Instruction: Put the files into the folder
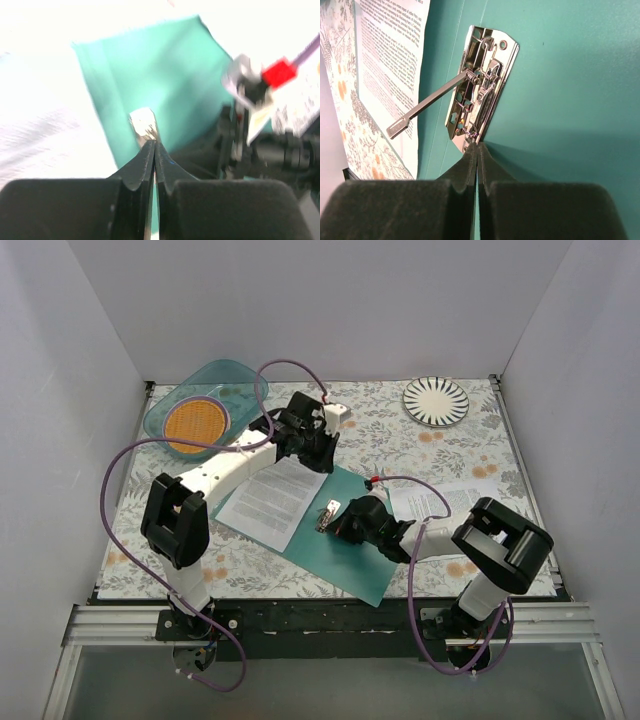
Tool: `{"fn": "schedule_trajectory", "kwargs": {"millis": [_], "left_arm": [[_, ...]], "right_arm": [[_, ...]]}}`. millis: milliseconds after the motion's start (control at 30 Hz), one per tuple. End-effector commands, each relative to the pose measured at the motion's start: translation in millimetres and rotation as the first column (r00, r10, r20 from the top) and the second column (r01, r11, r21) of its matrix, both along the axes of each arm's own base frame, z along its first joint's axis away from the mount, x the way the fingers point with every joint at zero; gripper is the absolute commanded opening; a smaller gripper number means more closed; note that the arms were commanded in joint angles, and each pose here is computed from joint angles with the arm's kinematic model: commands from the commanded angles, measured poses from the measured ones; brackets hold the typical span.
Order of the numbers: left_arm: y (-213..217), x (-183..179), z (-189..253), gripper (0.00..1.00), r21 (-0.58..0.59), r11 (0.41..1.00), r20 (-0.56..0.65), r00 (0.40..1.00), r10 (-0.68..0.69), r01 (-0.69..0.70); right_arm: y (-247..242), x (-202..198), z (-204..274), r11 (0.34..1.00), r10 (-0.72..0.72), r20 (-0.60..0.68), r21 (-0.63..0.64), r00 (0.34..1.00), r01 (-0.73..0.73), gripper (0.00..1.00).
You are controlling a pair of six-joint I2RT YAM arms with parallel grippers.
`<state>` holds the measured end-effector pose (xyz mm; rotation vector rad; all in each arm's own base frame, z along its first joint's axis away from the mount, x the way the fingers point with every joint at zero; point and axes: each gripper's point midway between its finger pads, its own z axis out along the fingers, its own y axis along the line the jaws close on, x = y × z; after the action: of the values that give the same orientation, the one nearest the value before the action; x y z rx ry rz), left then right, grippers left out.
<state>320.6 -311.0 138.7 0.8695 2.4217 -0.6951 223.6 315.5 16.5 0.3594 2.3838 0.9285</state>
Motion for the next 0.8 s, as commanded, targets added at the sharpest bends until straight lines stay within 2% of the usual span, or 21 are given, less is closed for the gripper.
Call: {"fn": "schedule_trajectory", "kwargs": {"millis": [0, 167, 300, 500, 767], "left_arm": [[24, 35, 21, 0.0, 0.038, 0.993, 0.14, 0.985, 0.104, -0.111], [59, 18, -54, 0.0, 0.178, 0.979, 0.064, 0.994, 0.087, -0.097], [79, 6, -93, 0.0, 0.258, 0.963, 0.026, 0.997, 0.071, -0.075], [105, -1, -122, 0.0, 0.352, 0.933, 0.029, 0.997, 0.069, -0.075], [137, -21, -138, 0.0, 0.424, 0.903, 0.005, 0.997, 0.079, -0.074]], "right_arm": [[-85, -71, -87, 0.917, 0.032, -0.257, -0.376, 0.966, -0.13, 0.01], [-73, -62, -75, 0.924, 0.084, -0.216, -0.349, 0.973, -0.157, 0.01], [-65, -57, -64, 0.923, 0.12, -0.191, -0.339, 0.974, -0.181, 0.01], [-54, -48, -43, 0.933, 0.183, -0.122, -0.292, 0.976, -0.211, 0.01], [-75, -38, -52, 0.943, 0.144, -0.218, -0.265, 0.965, -0.201, 0.01]]}}
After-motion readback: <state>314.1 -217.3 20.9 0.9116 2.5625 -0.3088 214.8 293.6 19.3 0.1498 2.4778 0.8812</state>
